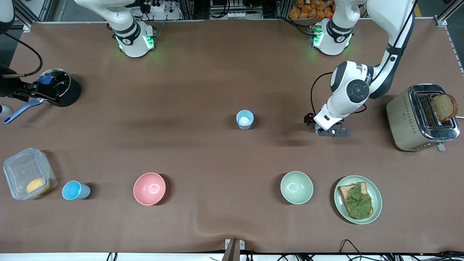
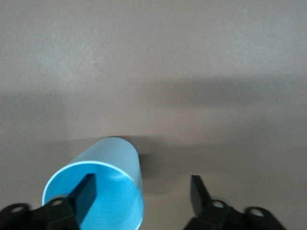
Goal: Stack blue cups with both arms
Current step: 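Grasp the light-blue cup near the toaster with the left gripper, then carry the cup with the left gripper over the placed cup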
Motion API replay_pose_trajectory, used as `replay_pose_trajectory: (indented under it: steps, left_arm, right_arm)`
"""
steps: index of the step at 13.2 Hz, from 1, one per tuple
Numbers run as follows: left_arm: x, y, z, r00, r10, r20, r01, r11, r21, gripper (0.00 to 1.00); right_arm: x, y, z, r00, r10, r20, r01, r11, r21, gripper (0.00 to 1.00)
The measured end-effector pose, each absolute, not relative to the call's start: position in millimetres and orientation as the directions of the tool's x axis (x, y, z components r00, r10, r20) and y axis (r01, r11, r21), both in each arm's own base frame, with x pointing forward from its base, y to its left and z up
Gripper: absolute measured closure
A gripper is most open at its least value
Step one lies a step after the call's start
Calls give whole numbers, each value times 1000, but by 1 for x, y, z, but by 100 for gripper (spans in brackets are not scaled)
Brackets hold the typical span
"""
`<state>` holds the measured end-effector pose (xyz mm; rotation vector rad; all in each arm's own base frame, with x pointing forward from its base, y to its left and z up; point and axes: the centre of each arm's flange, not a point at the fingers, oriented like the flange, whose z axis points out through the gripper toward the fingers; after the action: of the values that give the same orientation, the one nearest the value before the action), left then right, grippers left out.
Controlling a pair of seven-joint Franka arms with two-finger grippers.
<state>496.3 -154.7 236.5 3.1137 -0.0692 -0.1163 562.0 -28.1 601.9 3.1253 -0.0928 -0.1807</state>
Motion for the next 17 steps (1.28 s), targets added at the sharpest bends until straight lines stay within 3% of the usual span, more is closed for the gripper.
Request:
replay_pose_trajectory:
  steps: [7,8,13,17]
  left_arm:
    - [500,-148,256,998,-46,-37,-45,-999,31,93]
    - [500,-148,263,999,-45,-31,-44,-999,31,98]
    - [504,-150,298,999,-50,13,-50,-998,35,98]
    - [514,-231,391,976,-183,116,-190,-980,60,98]
  right_arm:
    - [561,-29,601,991,-62,-120,-61,-998,13,0]
    - [561,-29,601,991,-62,-120,-61,-998,13,0]
    - [561,-30,601,991,-63,-122,-62,-998,13,0]
    - [561,-30,600,990,-64,-123,-63,-998,13,0]
